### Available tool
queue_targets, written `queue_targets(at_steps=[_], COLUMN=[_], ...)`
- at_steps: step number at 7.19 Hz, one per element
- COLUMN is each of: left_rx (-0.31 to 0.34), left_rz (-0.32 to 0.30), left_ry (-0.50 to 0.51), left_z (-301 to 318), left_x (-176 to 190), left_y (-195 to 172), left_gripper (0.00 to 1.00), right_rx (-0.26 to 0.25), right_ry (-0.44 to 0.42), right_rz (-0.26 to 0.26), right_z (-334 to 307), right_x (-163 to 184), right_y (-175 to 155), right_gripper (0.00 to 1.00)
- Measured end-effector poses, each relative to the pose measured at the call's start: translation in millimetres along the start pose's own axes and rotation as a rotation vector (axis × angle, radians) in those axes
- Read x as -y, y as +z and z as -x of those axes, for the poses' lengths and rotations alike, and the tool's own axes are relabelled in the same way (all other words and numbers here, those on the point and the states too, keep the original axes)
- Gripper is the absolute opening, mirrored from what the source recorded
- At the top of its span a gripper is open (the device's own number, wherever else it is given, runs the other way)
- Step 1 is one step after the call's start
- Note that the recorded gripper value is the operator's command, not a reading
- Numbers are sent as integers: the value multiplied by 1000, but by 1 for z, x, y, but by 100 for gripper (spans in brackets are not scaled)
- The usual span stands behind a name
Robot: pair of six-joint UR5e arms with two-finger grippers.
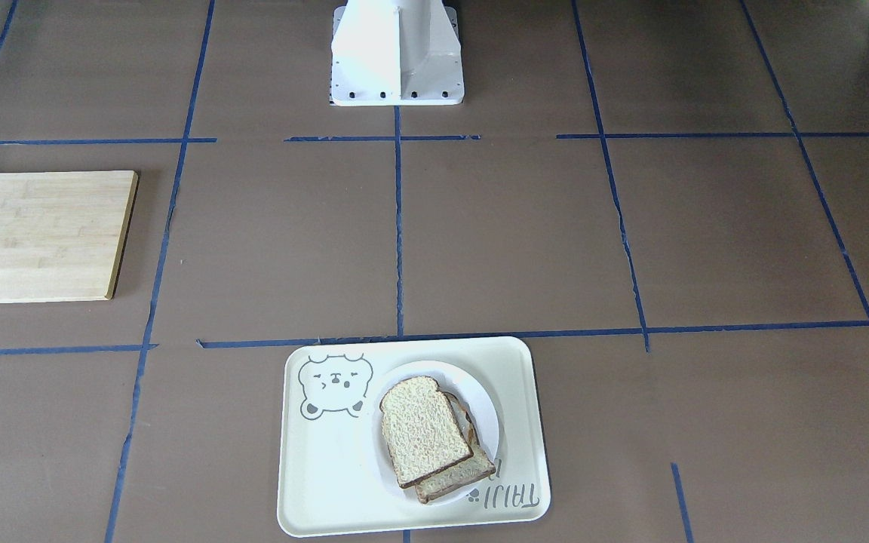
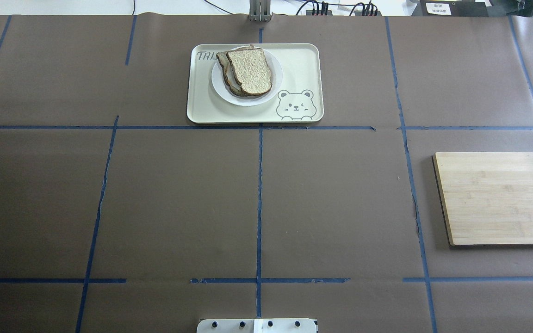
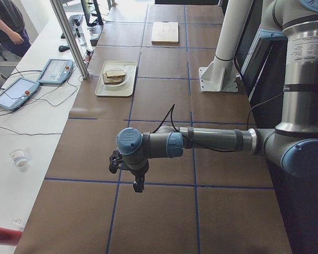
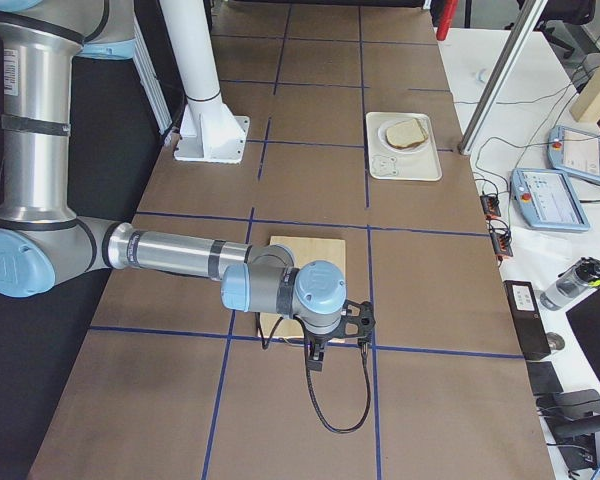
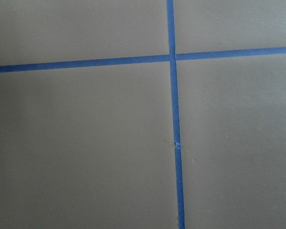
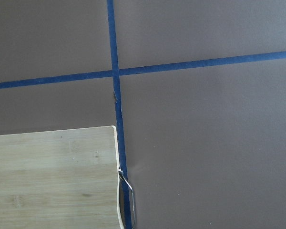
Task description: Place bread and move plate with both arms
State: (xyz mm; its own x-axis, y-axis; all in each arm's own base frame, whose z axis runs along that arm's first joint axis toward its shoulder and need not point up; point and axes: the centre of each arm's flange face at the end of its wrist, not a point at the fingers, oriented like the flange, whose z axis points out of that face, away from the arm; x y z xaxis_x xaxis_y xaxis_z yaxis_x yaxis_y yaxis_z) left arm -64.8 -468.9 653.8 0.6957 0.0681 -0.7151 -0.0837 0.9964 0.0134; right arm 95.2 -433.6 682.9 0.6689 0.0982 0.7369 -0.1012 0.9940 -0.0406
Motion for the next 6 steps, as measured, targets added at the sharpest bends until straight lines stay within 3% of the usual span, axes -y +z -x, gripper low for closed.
queue_targets(at_steps=[6], left_rx=[1], left_rz=[2], left_ry=[-2], left_z=[1], left_x=[-1], left_y=[1], left_gripper=[100], right_rx=[-1], right_ry=[0], right_rz=[-4], right_z=[2], right_x=[4], right_y=[-1], right_gripper=[100])
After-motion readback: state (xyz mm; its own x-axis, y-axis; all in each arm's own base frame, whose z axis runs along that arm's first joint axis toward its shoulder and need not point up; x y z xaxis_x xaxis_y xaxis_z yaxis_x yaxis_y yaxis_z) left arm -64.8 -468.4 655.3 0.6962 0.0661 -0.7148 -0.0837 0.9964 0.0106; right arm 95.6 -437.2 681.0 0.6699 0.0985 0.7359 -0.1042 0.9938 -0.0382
